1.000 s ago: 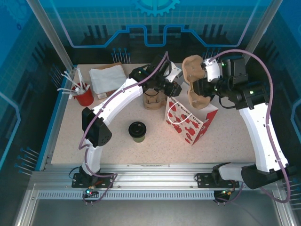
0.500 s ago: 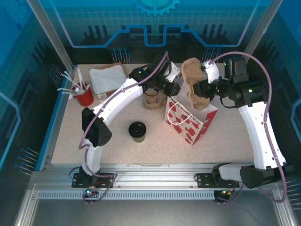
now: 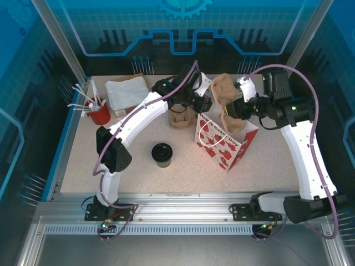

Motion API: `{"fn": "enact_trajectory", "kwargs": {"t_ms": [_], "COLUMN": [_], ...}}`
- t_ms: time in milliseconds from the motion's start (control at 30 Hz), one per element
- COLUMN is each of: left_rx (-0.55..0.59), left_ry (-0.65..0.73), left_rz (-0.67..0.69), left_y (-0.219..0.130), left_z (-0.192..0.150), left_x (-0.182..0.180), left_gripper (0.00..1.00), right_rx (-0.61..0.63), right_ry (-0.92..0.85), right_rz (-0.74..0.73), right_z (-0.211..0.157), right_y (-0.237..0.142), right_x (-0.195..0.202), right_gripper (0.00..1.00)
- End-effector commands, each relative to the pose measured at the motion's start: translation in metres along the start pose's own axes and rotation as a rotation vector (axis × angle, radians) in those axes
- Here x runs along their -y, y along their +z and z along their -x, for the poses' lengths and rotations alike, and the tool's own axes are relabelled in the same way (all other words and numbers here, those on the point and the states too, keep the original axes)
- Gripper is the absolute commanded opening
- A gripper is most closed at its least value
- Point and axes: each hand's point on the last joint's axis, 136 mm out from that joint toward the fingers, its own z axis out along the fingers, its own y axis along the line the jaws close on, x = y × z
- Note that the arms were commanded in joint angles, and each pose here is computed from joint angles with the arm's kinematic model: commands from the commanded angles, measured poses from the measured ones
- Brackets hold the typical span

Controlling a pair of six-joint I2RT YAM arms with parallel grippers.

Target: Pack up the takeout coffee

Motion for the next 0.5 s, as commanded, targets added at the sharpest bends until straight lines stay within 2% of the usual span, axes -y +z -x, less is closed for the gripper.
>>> {"fn": "enact_trajectory", "kwargs": {"t_ms": [0, 467], "left_rx": [0.030, 0.032], "left_ry": [0.012, 0.022], "left_rz": [-0.029, -0.040], "left_y": [-0.009, -0.011], "left_z": [0.010, 0.011], "left_x": [0.006, 0.006], "left_gripper": [0.04, 0.04], "right_rx": [-0.020, -0.098], "right_ry": [-0.014, -0.025], "right_rz": [-0.031, -0.082], "right_z": [-0.009, -0.022], "right_y": [-0.008, -0.010], "right_x": [0.003, 0.012], "right_gripper": [0.33, 0.33]}}
